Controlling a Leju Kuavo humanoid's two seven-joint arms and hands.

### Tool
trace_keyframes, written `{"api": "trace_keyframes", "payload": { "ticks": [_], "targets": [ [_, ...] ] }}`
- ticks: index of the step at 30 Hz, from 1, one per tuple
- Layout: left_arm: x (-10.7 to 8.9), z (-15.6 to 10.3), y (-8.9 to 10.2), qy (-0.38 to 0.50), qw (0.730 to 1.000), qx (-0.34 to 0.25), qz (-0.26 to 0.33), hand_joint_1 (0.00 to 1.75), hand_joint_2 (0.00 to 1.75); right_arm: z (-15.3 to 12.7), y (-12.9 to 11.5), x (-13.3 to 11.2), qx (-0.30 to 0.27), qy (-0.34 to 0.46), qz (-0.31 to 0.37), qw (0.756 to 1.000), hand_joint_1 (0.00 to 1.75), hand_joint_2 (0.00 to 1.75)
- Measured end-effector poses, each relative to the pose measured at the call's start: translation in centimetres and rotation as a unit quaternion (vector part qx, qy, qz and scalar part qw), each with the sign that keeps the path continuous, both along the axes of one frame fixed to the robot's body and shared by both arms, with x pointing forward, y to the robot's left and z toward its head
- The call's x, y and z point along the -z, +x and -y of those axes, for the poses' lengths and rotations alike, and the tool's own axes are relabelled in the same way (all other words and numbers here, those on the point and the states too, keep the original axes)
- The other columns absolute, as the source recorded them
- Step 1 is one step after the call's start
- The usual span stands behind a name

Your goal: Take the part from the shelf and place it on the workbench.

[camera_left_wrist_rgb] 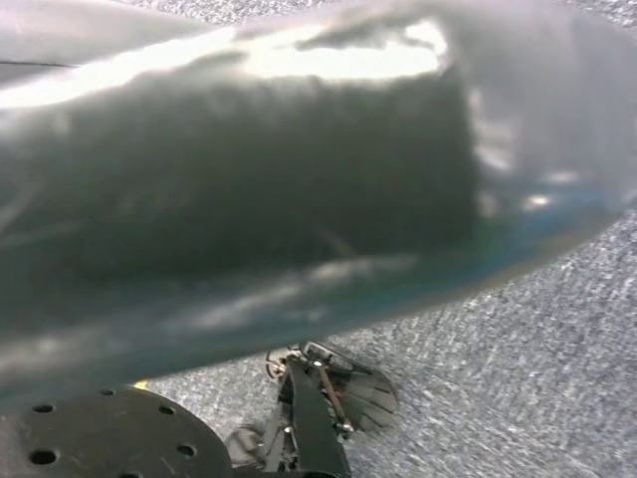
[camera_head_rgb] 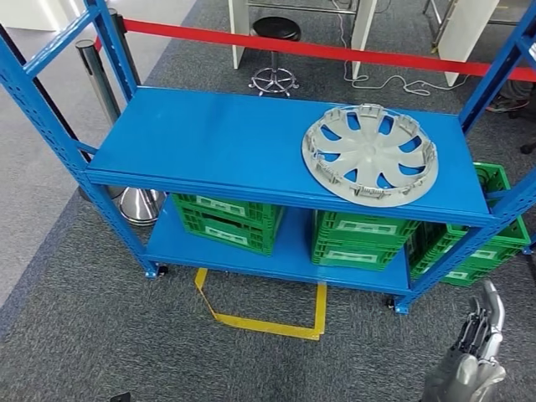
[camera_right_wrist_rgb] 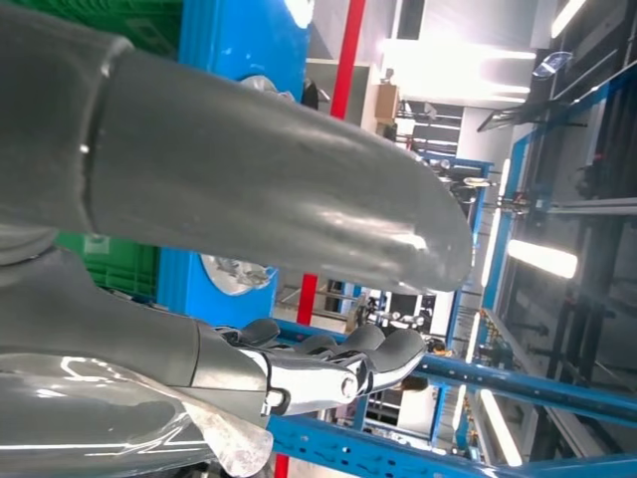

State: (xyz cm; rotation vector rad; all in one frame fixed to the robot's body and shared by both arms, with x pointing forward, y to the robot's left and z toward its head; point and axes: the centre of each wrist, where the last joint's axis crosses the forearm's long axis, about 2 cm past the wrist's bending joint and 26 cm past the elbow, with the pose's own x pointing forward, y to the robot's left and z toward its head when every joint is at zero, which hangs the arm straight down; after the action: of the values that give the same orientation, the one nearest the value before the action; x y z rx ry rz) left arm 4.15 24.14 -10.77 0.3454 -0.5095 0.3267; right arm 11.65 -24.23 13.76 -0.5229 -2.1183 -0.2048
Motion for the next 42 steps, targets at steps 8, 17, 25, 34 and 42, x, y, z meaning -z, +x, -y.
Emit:
{"api": "trace_keyframes", "payload": {
  "ticks": [8,17,25,34,42],
  "targets": [
    [0.0,-0.2,0.5,-0.006,1.000,0.004,0.015,0.00,0.00,0.0,0.3,0.0,-0.007,-0.014,0.003,1.000,0.00,0.00],
    [0.0,-0.6,0.2,0.003,1.000,0.006,-0.007,0.00,0.00,-0.3,0.3,0.2,0.001,-0.012,-0.004,1.000,0.00,0.00],
    [0.1,-0.9,0.1,0.006,1.000,0.008,-0.017,0.00,0.00,-0.3,0.3,0.3,-0.004,-0.014,-0.007,1.000,0.00,0.00],
    [0.1,-1.0,0.2,0.002,1.000,0.012,-0.013,0.00,0.00,-0.5,0.3,0.7,-0.025,-0.031,-0.015,0.999,0.00,0.00],
    [0.1,-1.2,0.2,0.004,1.000,0.012,-0.012,0.00,0.00,-0.9,0.3,0.8,-0.032,-0.030,-0.019,0.999,0.00,0.00]
  ]
}}
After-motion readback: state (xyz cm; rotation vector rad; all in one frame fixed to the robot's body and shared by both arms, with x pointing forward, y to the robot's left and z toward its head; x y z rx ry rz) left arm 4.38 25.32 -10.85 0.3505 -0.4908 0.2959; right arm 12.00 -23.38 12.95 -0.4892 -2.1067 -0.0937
